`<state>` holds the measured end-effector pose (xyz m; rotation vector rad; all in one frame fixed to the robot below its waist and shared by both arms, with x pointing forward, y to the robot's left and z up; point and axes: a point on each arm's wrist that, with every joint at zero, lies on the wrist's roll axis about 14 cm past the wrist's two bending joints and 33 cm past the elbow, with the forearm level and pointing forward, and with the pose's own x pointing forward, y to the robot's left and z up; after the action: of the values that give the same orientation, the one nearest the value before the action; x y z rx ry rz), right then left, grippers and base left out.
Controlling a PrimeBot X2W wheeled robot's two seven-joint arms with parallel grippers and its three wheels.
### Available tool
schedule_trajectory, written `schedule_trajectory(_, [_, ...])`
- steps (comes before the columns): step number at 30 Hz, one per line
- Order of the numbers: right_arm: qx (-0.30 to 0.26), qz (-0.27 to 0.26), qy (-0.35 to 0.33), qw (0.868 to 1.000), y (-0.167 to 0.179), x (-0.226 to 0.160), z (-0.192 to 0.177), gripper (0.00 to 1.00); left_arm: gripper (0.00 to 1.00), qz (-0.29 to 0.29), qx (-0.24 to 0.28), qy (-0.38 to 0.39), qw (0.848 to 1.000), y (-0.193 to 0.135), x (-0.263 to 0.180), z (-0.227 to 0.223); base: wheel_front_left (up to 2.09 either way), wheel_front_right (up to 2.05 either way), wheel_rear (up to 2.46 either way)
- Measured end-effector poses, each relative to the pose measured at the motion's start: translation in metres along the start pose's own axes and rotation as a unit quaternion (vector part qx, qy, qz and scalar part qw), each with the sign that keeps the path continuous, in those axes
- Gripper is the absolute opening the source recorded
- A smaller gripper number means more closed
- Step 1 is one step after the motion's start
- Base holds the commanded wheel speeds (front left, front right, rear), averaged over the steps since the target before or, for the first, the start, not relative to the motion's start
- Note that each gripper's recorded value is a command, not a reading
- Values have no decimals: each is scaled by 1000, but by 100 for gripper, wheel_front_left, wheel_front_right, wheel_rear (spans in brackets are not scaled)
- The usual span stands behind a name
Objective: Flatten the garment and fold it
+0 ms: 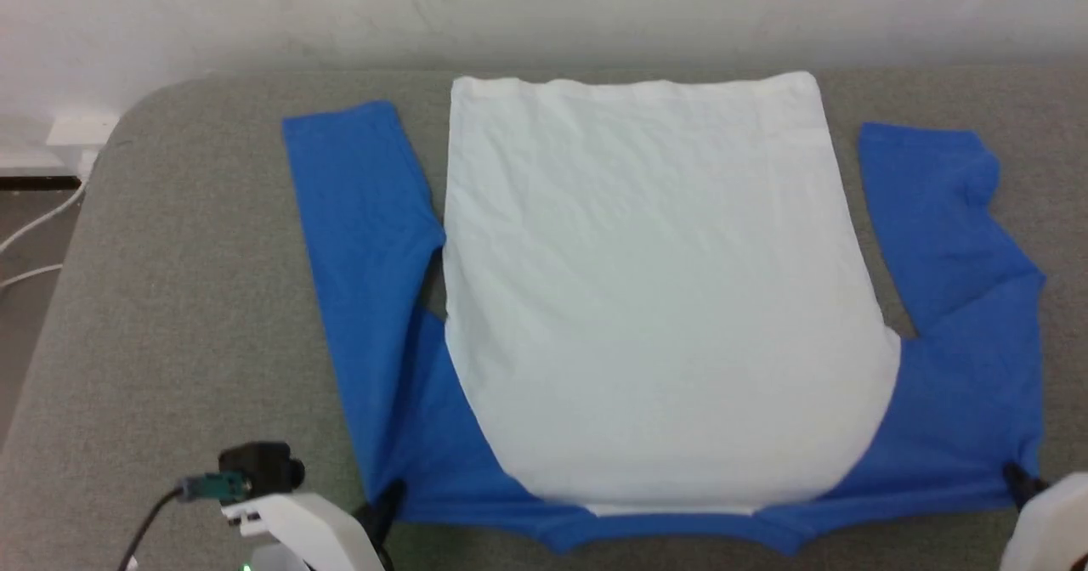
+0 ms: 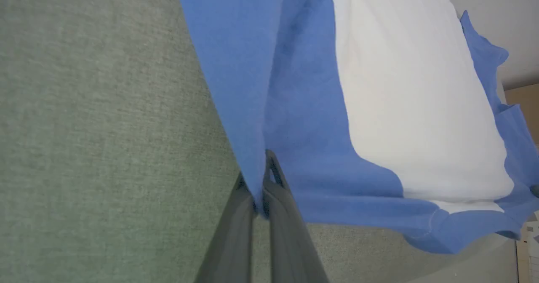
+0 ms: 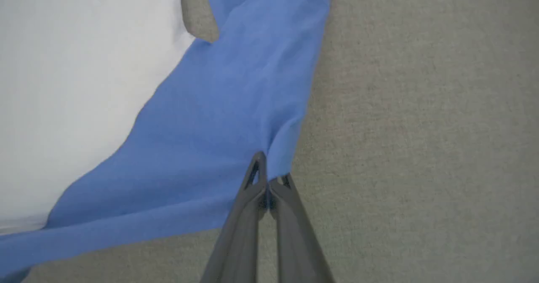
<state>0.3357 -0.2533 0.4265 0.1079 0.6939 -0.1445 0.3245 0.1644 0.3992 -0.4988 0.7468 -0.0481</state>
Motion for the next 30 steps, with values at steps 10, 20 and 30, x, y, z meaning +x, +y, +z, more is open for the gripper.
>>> schedule_trajectory(10, [25,-4,84,996,-9,-2,-60,0,49,8,-10,27,1000,4,-4,-29,0,0,0])
schedule_trajectory(20, [29,9,38,999,-2,0,-51,100,100,-2,-24,-21,999,1,-6,-18,0,0,0])
schedule_trajectory(30, [1,22,-164,986,9,-20,35,100,100,3,3,-191,982,3,-28,59,0,0,0])
